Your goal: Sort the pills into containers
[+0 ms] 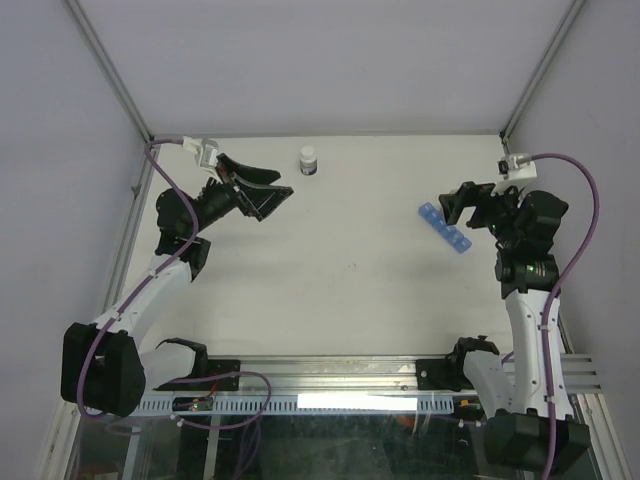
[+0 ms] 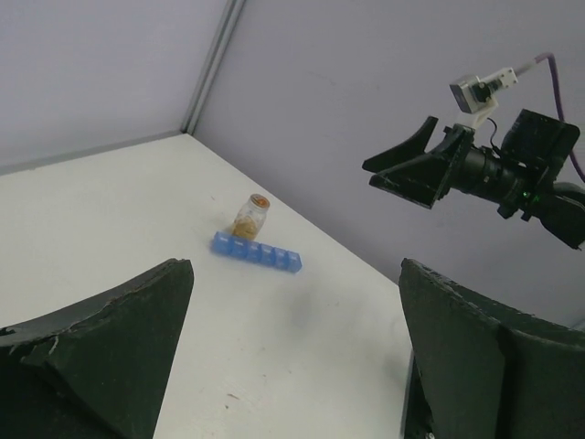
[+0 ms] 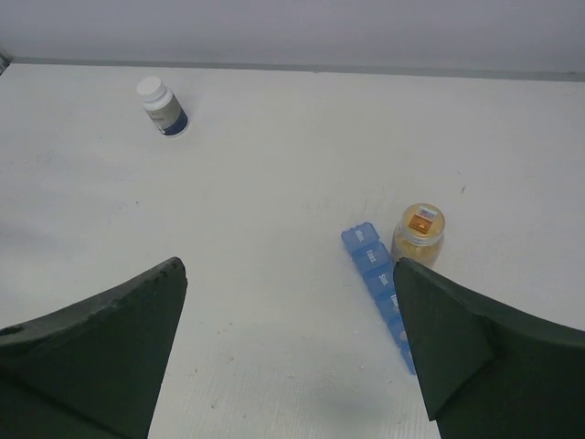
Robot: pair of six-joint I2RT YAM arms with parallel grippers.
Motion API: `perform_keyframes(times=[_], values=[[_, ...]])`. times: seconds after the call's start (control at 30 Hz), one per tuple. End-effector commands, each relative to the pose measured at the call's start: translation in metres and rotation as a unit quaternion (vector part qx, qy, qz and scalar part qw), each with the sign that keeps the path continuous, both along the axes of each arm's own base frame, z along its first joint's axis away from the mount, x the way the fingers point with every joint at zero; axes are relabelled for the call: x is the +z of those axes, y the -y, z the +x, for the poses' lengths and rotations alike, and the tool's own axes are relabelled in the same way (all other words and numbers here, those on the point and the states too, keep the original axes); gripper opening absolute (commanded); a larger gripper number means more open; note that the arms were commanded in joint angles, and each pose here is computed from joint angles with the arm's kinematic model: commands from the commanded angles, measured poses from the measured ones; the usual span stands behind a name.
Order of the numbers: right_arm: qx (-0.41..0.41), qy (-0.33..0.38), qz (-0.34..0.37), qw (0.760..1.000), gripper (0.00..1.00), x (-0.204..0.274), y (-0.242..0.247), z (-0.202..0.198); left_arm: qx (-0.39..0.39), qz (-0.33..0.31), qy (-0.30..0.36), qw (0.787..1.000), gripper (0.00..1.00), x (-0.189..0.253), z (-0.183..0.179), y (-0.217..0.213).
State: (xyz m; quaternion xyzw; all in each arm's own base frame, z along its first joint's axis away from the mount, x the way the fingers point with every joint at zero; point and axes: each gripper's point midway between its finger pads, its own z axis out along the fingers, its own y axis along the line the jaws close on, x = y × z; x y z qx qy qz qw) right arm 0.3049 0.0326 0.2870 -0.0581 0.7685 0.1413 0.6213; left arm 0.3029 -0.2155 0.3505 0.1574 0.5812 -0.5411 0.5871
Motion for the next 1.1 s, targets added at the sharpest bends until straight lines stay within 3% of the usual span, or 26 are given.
perform_keyframes(times=[0.0, 0.3, 0.53, 0.67, 0.8, 1.07], values=[[0.021, 0.023, -0.015, 0.999, 1.00, 0.010, -0.003, 0.007, -0.016, 0.009, 0.032, 0.999, 0.99, 0.005, -0.018, 0.008], [0.148, -0.045, -0.117, 0.981, 0.99, -0.047, -0.014, 0.024, -0.025, -0.023, 0.039, 0.999, 0.99, -0.011, -0.025, 0.009], [0.137, -0.164, -0.146, 0.966, 0.99, -0.100, 0.010, 0.050, -0.059, -0.048, 0.026, 0.997, 0.99, -0.048, -0.028, 0.019], [0.099, -0.208, -0.195, 0.954, 0.99, -0.136, 0.038, 0.063, -0.017, 0.033, 0.022, 0.999, 0.99, -0.087, -0.019, 0.047], [0.098, -0.243, -0.221, 0.939, 0.99, -0.164, 0.049, 0.063, 0.059, 0.145, 0.051, 0.986, 0.99, -0.119, -0.015, 0.069], [0.103, -0.283, -0.231, 0.925, 0.94, -0.203, 0.055, 0.064, 0.176, 0.229, 0.046, 0.956, 0.99, -0.134, -0.018, 0.042]])
